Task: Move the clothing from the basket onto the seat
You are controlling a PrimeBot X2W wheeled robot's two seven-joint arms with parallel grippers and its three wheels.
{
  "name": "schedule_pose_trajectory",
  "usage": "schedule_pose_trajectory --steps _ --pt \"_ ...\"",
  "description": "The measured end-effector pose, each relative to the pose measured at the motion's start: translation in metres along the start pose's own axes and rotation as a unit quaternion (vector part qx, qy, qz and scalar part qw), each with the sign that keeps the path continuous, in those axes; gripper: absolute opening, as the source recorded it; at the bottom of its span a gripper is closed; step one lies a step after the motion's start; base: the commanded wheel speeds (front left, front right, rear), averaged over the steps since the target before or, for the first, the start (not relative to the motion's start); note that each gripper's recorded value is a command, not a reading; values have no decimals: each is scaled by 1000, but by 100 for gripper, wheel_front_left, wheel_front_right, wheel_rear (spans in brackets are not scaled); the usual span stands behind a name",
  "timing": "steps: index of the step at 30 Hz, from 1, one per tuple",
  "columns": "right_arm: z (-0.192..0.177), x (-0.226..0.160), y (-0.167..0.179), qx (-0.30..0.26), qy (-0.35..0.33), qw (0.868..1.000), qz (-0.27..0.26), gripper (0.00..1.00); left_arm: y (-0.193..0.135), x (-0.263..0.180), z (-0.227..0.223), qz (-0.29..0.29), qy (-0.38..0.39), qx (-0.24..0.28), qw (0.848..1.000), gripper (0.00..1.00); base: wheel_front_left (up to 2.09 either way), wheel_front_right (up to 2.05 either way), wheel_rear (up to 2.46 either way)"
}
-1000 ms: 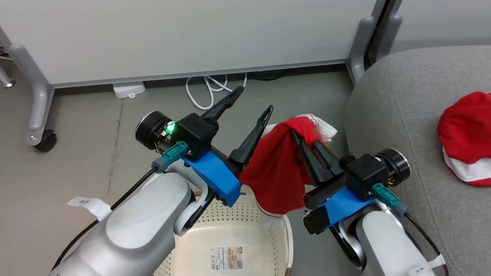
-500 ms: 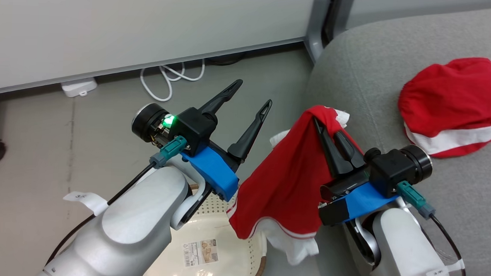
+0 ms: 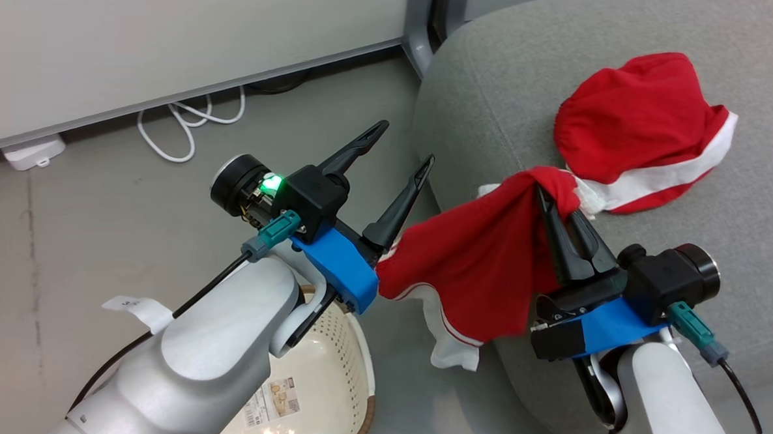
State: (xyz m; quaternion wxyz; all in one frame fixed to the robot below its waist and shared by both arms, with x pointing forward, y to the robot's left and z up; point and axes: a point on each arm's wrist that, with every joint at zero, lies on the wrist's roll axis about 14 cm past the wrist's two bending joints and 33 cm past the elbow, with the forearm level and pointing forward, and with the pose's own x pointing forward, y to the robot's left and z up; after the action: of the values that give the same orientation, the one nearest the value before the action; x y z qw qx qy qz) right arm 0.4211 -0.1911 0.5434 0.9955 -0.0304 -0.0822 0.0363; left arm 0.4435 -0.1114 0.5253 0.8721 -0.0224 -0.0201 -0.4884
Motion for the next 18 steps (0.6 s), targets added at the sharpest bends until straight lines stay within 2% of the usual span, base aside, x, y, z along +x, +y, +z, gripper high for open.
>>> schedule_pose_trajectory --steps 10,18 --pt "-7 -26 -36 -11 17 998 -57 0 -24 22 -8 -48 2 -8 999 100 0 0 0" --pt "-7 -36 -48 -5 19 997 -80 0 -32 28 -12 -63 2 -13 998 100 0 0 0"
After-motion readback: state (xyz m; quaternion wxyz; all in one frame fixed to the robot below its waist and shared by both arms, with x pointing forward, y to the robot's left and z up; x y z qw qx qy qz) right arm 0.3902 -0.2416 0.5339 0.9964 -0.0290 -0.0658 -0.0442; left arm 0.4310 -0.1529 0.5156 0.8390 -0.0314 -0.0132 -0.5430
